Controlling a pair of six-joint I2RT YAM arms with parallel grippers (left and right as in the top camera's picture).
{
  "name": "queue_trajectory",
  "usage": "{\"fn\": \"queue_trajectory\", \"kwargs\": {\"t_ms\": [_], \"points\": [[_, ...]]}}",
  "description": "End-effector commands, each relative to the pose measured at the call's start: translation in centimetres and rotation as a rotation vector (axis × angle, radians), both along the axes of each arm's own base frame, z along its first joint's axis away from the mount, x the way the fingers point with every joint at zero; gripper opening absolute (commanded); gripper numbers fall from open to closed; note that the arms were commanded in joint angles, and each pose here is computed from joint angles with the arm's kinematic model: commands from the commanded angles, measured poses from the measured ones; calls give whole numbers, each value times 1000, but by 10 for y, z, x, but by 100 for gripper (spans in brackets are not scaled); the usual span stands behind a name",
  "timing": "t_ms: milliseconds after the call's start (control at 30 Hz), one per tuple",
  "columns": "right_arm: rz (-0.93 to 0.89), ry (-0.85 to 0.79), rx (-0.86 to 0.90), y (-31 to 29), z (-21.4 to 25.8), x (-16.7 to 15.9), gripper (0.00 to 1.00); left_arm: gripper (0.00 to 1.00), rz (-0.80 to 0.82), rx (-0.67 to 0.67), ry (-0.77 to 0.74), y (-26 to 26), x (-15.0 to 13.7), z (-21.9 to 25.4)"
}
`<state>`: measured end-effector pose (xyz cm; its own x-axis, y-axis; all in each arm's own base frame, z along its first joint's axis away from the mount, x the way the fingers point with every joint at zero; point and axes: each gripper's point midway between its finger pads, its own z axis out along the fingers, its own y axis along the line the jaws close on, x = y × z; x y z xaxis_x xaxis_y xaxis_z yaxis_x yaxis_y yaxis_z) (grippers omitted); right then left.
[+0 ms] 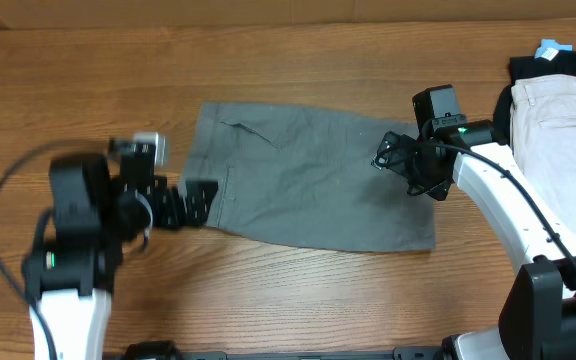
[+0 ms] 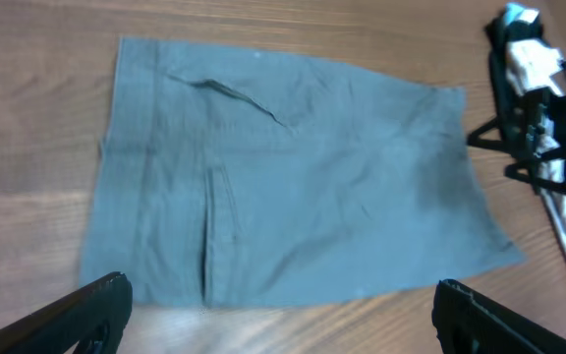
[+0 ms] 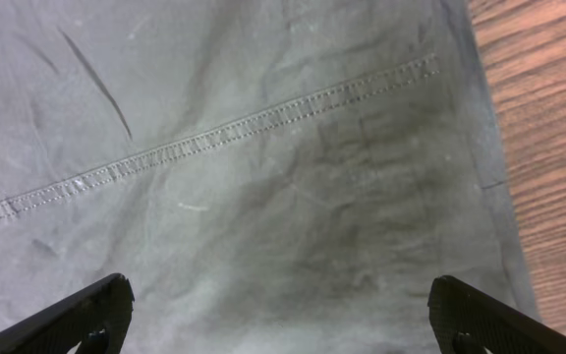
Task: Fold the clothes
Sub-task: 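Move the left gripper to the shorts' left edge and grasp it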
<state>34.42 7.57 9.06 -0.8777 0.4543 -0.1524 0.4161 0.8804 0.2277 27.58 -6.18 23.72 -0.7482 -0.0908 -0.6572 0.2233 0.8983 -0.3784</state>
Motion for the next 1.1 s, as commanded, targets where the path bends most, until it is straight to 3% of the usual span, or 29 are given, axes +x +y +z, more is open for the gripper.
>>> {"fn": "queue_trajectory", "kwargs": {"t_ms": [0,133,300,433,533,1067], "points": [[3,3,42,6,9,-1,100,100,-58,118,160,12,24,-14],[23,35,115,18,10,-8,100,100,-15,184,310,29,47,-54],[28,45,132,21,11,-10,100,100,3,223,507,41,48,-107],[27,54,131,21,10,-12,100,100,203,285,606,74,56,-134],[27,56,130,21,10,-13,100,100,255,246,662,74,58,-149],[32,33,129,21,11,-8,100,100,159,166,857,56,50,-215]]}}
